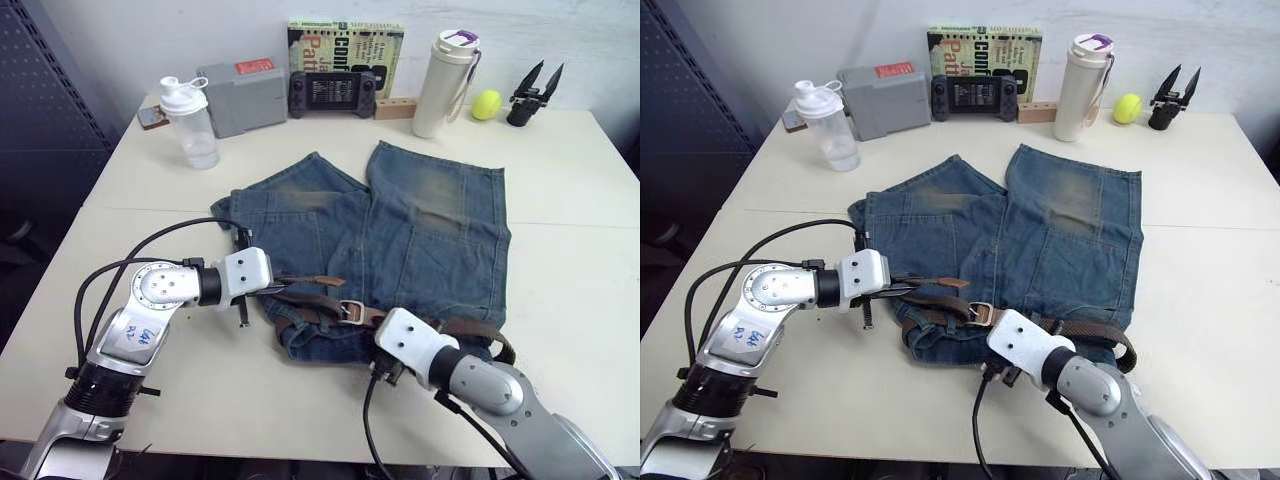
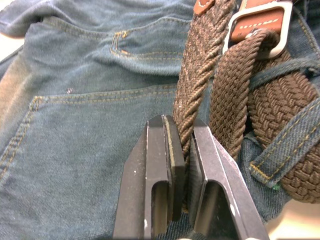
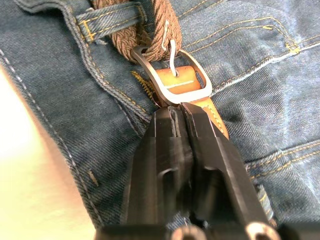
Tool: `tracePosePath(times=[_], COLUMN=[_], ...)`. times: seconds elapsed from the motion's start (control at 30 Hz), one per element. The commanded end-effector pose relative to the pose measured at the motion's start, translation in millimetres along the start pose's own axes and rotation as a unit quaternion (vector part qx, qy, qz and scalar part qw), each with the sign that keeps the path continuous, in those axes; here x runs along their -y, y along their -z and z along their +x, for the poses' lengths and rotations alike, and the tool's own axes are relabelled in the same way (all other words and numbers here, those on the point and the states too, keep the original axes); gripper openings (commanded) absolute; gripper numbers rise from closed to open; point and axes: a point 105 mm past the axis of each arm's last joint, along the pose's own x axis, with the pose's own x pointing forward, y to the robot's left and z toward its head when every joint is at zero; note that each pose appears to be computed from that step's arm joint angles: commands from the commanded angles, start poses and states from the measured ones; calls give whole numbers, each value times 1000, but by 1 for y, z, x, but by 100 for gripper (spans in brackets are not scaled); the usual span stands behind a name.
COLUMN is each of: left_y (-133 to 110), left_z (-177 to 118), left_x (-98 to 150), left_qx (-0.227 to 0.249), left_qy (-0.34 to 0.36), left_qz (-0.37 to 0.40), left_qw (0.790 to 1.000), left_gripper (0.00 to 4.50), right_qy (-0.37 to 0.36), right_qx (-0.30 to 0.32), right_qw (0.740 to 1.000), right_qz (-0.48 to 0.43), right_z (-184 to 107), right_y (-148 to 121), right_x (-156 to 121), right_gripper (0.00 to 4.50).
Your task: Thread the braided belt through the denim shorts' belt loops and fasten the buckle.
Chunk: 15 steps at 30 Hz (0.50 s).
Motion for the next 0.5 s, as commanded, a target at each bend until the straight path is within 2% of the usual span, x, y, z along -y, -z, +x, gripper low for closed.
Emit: tracePosePath(times=[0.03,0.13,0.37,0.5], left_y=[-7,-5,-2,-1], left_z=[-1,-2,-5,-7], left_x=[-3,-3,-1,-1], left_qx=[13,10,7,5], left_qy=[-4,-3,-2,-4], left_qz=[3,3,-2,-8], left_qw=[1000,1000,1000,1000], left_gripper=[0,0,0,0], right_qy=[39,52,123,123], right_qx=[68,67,98,94], right_qw=[994,988,976,975], right_qz=[-79,-131,-148,-160], right_z=[-19,-18,-5,1], right_y=[-24,-19,-29,-26], right_x=[2,0,11,7], right_gripper=[293,293,293,293])
